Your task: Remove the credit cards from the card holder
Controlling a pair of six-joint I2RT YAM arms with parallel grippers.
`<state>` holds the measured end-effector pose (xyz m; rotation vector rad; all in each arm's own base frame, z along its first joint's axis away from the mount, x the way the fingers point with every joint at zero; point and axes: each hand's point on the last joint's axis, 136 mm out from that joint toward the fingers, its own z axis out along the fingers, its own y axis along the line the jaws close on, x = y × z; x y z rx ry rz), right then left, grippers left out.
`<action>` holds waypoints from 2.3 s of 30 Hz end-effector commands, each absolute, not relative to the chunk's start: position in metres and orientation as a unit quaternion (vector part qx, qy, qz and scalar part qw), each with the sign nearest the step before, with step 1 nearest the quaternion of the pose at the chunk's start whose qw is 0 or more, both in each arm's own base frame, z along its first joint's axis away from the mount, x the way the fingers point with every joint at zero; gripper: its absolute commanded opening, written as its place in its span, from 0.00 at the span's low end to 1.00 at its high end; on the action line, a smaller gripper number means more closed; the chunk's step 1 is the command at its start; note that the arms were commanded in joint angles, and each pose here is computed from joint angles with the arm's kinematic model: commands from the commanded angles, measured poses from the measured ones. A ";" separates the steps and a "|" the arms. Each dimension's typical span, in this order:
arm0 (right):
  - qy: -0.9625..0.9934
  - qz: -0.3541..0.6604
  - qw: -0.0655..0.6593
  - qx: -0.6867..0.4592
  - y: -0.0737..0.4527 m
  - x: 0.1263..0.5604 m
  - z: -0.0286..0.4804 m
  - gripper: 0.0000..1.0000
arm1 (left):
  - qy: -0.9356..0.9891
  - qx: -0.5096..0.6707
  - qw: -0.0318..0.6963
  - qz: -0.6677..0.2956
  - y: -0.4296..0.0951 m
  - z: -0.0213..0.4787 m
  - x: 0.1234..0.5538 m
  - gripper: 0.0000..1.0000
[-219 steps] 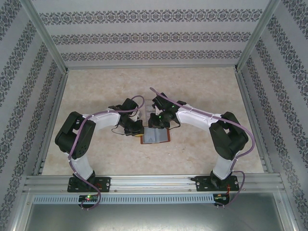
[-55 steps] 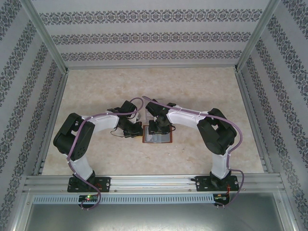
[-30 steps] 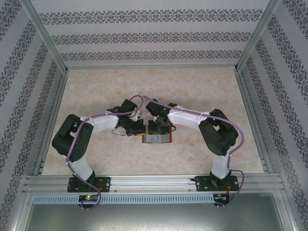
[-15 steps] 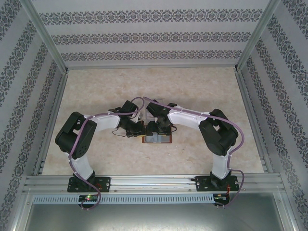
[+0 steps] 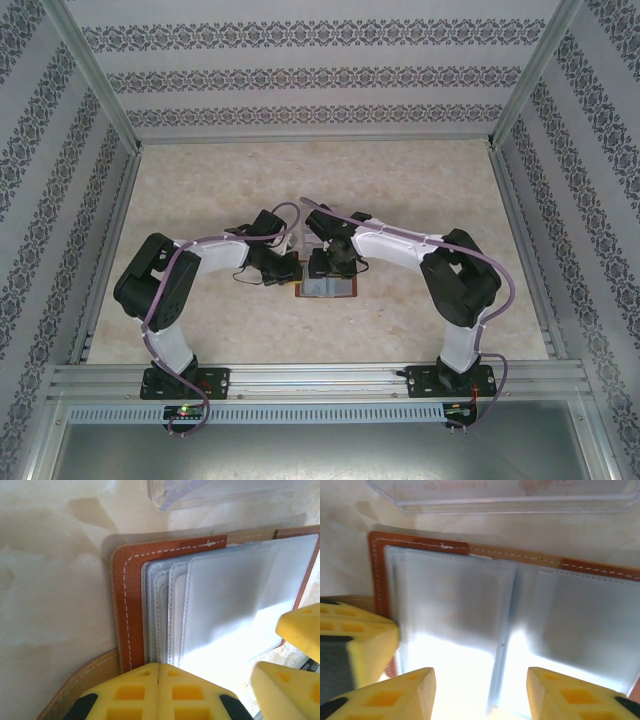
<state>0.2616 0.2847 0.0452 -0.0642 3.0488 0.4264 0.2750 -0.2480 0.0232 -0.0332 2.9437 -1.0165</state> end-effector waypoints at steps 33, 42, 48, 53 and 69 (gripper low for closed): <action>0.978 0.209 0.013 0.003 0.294 0.262 0.025 0.65 | 0.954 -0.025 0.006 -0.298 -0.236 0.021 0.260 0.01; 0.971 0.238 0.021 0.012 0.292 0.264 0.027 0.62 | 0.946 -0.027 0.041 -0.320 -0.243 0.054 0.272 0.01; 0.970 0.240 0.024 0.016 0.287 0.265 0.025 0.46 | 0.942 -0.032 0.048 -0.329 -0.245 0.062 0.275 0.01; 0.971 0.238 0.024 0.015 0.285 0.265 0.025 0.36 | 0.942 -0.034 0.042 -0.331 -0.246 0.059 0.274 0.01; 0.967 0.253 0.038 -0.007 0.296 0.259 0.054 0.11 | 0.941 -0.026 0.051 -0.335 -0.250 0.067 0.282 0.01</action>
